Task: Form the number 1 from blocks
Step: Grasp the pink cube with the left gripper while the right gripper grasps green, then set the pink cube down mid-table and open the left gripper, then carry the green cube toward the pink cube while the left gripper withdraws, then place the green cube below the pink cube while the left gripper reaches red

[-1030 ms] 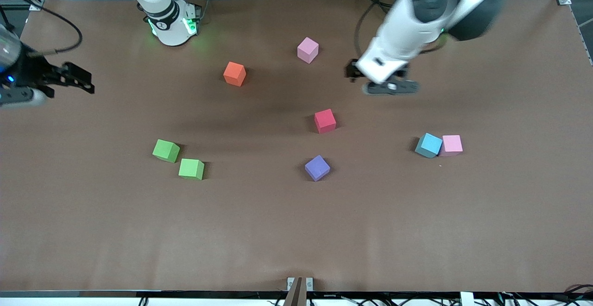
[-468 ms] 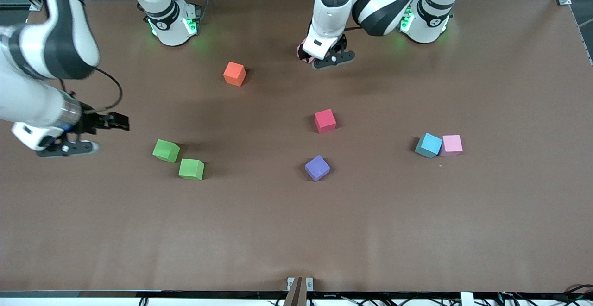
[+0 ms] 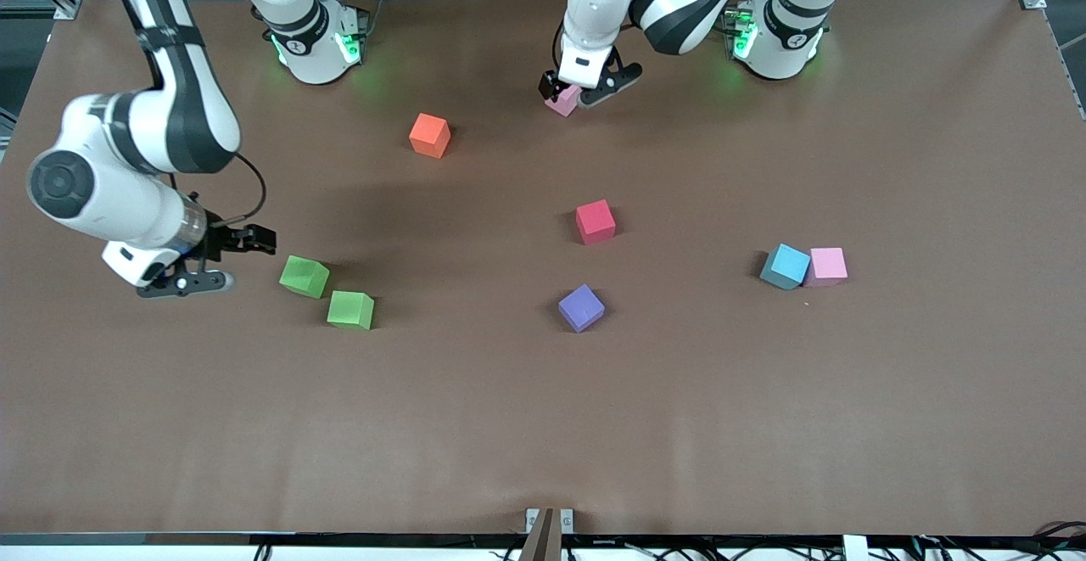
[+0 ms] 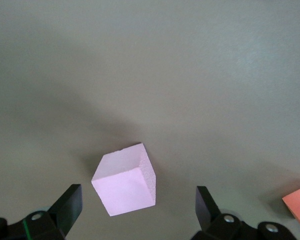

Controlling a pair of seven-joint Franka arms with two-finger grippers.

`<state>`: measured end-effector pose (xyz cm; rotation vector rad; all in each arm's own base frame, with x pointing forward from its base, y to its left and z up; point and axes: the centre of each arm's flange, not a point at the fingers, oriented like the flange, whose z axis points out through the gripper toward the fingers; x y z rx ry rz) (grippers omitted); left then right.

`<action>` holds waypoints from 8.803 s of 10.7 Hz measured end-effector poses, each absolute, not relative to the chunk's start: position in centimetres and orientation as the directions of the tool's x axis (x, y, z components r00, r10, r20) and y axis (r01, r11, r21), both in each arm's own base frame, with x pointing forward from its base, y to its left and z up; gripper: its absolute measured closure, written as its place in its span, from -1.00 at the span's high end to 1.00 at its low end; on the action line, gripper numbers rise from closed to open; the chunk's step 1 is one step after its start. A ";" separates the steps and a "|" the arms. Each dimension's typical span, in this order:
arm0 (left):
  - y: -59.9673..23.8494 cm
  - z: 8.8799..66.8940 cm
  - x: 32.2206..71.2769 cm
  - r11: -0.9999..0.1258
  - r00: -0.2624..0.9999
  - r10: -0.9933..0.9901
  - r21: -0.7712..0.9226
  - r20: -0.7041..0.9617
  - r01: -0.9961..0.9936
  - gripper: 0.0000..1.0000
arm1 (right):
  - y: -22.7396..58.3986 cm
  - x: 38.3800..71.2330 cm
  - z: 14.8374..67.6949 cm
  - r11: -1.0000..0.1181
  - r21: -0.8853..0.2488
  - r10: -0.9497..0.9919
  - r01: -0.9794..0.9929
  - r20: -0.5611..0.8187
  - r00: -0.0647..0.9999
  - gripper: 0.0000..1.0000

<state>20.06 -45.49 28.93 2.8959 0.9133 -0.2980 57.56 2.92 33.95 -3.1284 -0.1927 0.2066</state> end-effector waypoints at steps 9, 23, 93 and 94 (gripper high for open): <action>-43.9 24.8 15.8 -0.802 0.779 0.575 0.016 -0.249 0.597 1.00 | 7.6 56.2 23.3 -0.995 0.005 0.101 0.102 -0.084 0.991 1.00; -45.2 22.8 16.8 -0.783 0.743 0.592 -0.001 -0.312 0.623 1.00 | 4.0 55.4 21.4 -0.999 0.009 0.039 0.040 -0.112 0.993 1.00; -39.4 22.6 47.8 -0.964 0.935 0.221 0.080 -0.279 0.252 1.00 | 56.4 20.6 22.3 -0.949 0.086 -0.312 -0.302 -0.146 0.939 0.87; -39.6 22.2 47.8 -0.964 0.933 0.222 0.078 -0.284 0.253 1.00 | 56.5 21.3 23.4 -0.949 0.077 -0.314 -0.307 -0.126 0.941 1.00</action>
